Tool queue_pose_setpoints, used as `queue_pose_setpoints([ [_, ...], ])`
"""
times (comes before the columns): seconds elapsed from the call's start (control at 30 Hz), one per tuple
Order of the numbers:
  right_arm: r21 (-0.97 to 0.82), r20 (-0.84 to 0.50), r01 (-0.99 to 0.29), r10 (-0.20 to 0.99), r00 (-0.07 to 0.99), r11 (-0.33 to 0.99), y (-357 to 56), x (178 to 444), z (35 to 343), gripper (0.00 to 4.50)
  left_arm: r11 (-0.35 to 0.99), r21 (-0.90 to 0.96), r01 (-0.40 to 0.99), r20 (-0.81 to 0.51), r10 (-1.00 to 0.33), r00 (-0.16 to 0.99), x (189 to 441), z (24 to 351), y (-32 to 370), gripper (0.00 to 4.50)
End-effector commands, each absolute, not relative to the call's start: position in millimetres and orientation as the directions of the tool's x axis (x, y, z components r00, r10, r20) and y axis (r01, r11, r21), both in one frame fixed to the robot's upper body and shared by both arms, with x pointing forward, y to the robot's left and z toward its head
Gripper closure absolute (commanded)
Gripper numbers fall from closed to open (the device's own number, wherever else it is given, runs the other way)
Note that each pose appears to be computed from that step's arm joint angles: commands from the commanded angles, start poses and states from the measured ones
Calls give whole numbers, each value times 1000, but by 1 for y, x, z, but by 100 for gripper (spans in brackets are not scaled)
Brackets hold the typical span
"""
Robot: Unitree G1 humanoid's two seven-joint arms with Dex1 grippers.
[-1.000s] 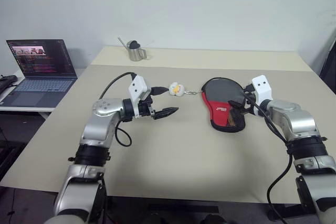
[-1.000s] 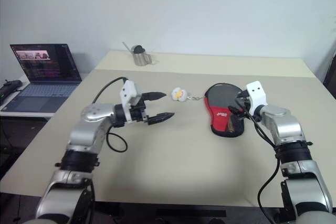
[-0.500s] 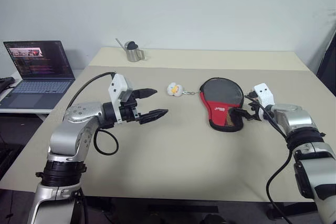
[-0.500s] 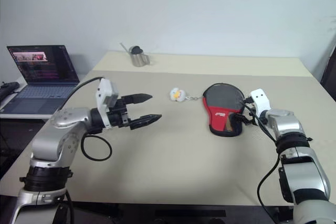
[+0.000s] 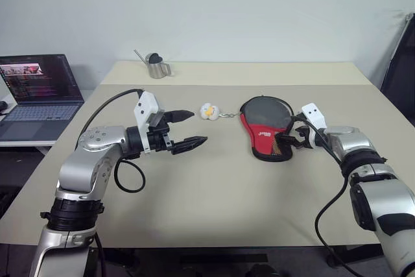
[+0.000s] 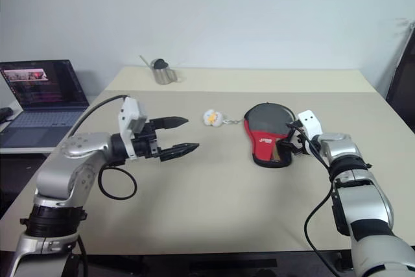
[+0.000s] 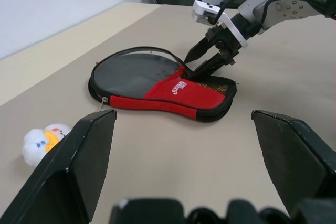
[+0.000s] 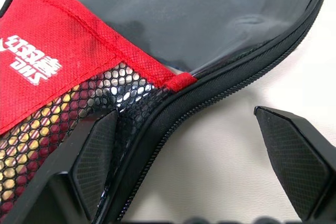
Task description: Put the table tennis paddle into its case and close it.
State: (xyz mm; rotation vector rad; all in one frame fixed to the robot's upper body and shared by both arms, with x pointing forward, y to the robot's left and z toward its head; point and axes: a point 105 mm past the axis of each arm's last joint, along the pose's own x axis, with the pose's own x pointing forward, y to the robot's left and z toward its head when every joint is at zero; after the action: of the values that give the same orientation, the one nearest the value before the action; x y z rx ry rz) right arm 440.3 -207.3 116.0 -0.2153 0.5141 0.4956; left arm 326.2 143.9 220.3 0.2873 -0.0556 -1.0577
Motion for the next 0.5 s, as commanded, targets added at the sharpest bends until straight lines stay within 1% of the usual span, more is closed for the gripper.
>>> queue_pose_setpoints([
  [0.03, -19, -555, -528, 430, 712, 849, -197, 437, 106, 89, 446, 322, 835, -72, -868, 492, 320, 233, 144, 0],
  [0.1, 4, -557, -527, 440, 705, 850, -194, 436, 104, 152, 447, 322, 835, -76, -867, 493, 320, 232, 144, 0],
  [0.23, 29, -562, -534, 455, 690, 845, -186, 436, 99, 293, 449, 323, 833, -84, -863, 497, 320, 230, 146, 0],
  [0.4, 52, -560, -552, 482, 674, 832, -173, 435, 94, 445, 446, 316, 837, -104, -861, 498, 319, 224, 149, 0],
  [0.5, 84, -542, -584, 529, 653, 807, -160, 434, 96, 448, 435, 298, 850, -139, -861, 489, 315, 215, 154, 0],
])
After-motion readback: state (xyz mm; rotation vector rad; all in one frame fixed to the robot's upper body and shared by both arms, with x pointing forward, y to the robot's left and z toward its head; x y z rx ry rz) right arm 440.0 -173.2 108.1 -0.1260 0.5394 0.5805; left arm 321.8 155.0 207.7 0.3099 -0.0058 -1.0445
